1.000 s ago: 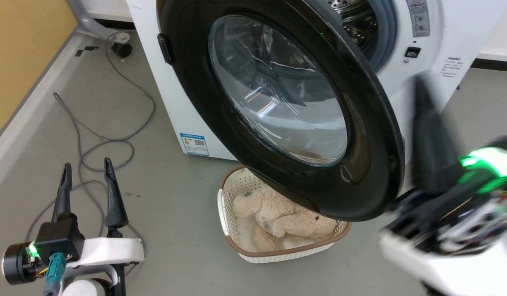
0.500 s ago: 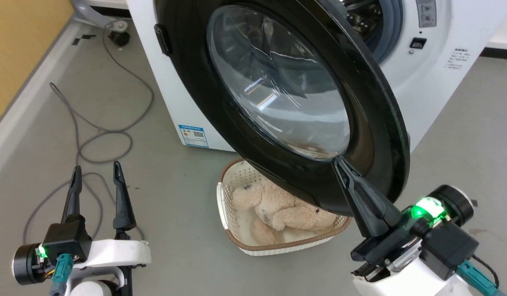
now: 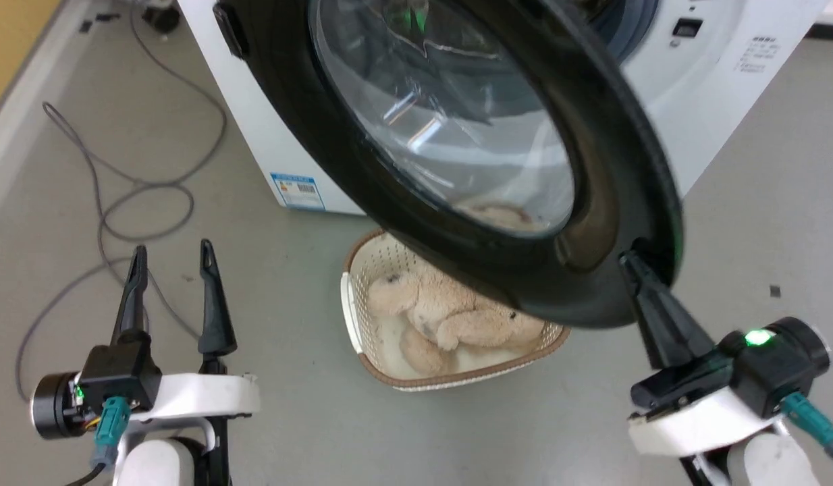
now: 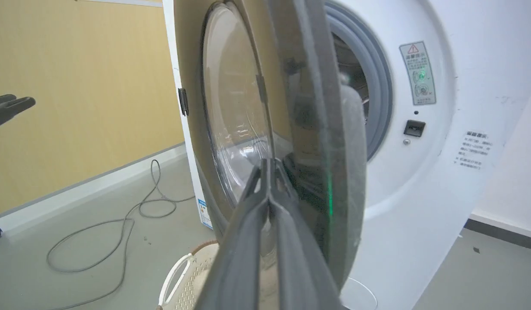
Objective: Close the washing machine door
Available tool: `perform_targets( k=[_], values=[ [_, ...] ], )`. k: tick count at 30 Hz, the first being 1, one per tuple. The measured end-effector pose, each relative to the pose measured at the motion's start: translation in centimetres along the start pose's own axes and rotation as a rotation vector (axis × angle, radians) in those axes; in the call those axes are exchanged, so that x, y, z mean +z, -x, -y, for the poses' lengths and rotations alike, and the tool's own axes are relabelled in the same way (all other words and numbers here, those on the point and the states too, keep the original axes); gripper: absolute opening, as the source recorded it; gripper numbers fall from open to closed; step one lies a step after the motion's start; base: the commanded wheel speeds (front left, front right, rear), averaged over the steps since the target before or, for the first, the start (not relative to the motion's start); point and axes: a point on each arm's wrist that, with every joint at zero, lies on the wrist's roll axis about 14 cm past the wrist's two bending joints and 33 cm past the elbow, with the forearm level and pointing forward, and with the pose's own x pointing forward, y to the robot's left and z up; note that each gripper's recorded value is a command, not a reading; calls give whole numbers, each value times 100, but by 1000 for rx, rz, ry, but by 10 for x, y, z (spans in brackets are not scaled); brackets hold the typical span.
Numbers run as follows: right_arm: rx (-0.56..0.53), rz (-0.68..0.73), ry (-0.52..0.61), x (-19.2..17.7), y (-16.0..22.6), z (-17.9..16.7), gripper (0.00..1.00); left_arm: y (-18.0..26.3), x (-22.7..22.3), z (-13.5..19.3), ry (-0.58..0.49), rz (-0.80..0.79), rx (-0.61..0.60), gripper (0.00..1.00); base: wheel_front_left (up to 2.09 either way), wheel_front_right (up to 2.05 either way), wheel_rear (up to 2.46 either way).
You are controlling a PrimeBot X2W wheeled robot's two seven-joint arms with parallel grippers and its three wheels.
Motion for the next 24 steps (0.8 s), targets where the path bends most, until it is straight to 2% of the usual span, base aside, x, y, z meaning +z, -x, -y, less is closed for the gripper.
perform_targets(
  k=[9, 24],
  values=[
    [-145, -2, -3, -18, -30, 52, 0, -20, -22, 15, 13, -32, -25, 100, 0, 0, 0],
    [-191, -47, 46, -59, -97, 103, 0, -45, -64, 31, 47, -100, -47, 100, 0, 0, 0]
  ],
)
